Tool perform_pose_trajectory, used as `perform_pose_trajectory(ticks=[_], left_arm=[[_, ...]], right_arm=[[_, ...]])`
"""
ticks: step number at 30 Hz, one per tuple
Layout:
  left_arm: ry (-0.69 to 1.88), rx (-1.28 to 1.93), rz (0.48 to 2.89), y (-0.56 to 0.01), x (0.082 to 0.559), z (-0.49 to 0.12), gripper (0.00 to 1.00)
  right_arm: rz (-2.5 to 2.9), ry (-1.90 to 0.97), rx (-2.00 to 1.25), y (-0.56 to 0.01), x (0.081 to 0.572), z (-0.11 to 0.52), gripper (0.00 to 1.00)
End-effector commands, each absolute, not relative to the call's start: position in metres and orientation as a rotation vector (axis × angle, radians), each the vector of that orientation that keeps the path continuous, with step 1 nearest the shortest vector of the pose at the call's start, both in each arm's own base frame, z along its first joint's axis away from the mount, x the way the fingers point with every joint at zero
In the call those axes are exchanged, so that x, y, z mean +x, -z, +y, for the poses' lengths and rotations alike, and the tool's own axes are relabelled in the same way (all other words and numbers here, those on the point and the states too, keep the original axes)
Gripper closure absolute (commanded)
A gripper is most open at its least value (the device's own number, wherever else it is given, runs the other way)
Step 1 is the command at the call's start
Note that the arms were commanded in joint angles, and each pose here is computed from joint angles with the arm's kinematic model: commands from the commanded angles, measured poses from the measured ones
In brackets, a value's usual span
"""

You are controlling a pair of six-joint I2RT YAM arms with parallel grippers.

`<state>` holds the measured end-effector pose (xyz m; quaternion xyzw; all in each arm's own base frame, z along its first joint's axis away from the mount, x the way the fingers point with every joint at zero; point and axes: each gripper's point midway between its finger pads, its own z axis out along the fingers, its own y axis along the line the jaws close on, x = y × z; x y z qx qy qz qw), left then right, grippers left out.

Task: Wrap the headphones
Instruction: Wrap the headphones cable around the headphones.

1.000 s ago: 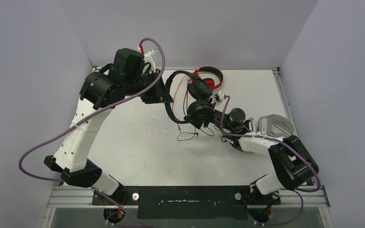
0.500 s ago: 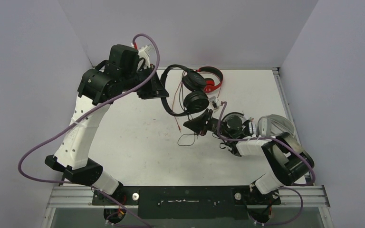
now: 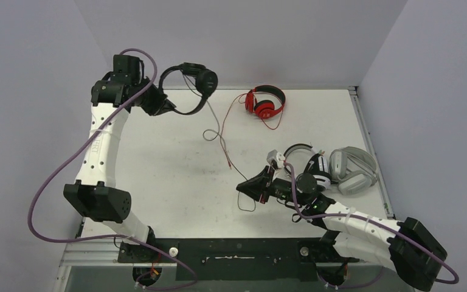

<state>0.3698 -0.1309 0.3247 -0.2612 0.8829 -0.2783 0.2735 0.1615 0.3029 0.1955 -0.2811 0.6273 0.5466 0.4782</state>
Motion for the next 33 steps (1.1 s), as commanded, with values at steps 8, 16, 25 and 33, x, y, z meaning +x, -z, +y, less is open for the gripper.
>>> perform_pose_trajectory(ticks=[8, 16, 25, 33], left_arm=[[0.327, -1.197, 2.244, -0.274, 0.419, -0.027, 1.00], [0.036, -1.317, 2.129, -0.250, 0.413, 0.028, 1.00], [-0.164, -1.198, 2.141, -0.230, 0.401, 0.045, 1.00], [-0.354, -0.701, 2.193, -0.221, 0.382, -0.013, 1.00]], right_arm=[[1.660, -1.182, -0.814, -0.190, 0.130, 0.294, 1.00], [1.653, -1.195, -0.857, -0.218, 0.116, 0.297, 1.00], [1.594, -1.111, -0.845, -0.281, 0.125, 0.287, 1.00], [1.561, -0.928, -0.803, -0.344, 0.155, 0.282, 1.00]])
